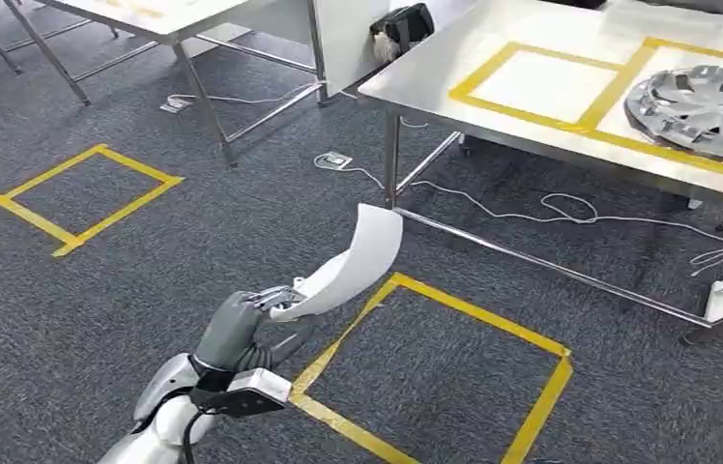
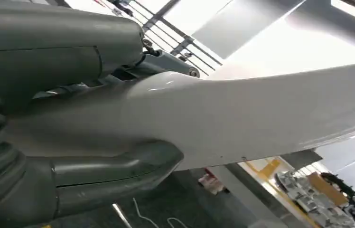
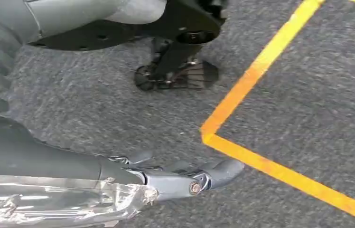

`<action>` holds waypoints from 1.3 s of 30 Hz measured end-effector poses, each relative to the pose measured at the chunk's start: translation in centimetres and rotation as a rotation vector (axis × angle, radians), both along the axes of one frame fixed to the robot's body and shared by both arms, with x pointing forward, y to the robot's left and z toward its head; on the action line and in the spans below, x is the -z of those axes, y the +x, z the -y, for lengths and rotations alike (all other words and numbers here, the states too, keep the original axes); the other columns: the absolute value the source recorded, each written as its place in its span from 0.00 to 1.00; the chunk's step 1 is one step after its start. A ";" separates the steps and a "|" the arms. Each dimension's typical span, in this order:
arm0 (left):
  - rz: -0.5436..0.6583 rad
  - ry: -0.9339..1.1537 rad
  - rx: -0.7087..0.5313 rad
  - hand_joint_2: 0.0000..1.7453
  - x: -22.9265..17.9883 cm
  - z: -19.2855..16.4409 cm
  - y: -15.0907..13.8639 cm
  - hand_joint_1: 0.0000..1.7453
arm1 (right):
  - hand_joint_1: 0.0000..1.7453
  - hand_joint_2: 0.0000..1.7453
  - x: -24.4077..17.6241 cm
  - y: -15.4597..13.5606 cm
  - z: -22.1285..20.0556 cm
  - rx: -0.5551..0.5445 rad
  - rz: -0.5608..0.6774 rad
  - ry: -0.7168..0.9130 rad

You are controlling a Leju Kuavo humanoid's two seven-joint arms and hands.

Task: Take the parts from the cabinet and place them on the table.

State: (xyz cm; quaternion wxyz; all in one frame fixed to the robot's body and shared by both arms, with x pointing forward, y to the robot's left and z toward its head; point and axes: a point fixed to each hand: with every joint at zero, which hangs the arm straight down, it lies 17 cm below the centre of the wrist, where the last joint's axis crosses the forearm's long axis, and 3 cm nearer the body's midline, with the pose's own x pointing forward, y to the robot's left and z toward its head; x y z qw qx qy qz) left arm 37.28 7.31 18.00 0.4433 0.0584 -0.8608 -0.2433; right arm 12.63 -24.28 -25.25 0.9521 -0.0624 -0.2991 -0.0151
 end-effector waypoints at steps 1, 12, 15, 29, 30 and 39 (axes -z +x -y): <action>-0.003 0.001 0.000 1.00 0.1 0.0 -0.1 1.00 | 0.00 1.00 0.0 0.0 0.0 -0.001 0.000 0.001; -0.003 0.004 -0.001 1.00 0.2 -0.1 0.0 1.00 | 0.00 1.00 0.1 -0.4 -0.3 -0.009 -0.006 0.007; -0.004 0.004 0.001 1.00 0.2 0.0 -0.1 1.00 | 0.00 1.00 -0.1 0.2 -0.4 -0.014 0.003 0.007; 0.008 0.002 0.007 1.00 -0.3 0.3 0.2 1.00 | 0.00 1.00 0.0 0.1 -0.5 -0.021 0.002 0.006; 0.007 0.003 0.009 1.00 -0.3 0.3 0.2 1.00 | 0.00 1.00 -0.1 0.3 -0.5 -0.021 0.006 0.006; -0.009 0.029 0.011 1.00 0.4 0.2 0.3 1.00 | 0.00 1.00 0.0 -0.1 -1.0 -0.041 0.000 0.011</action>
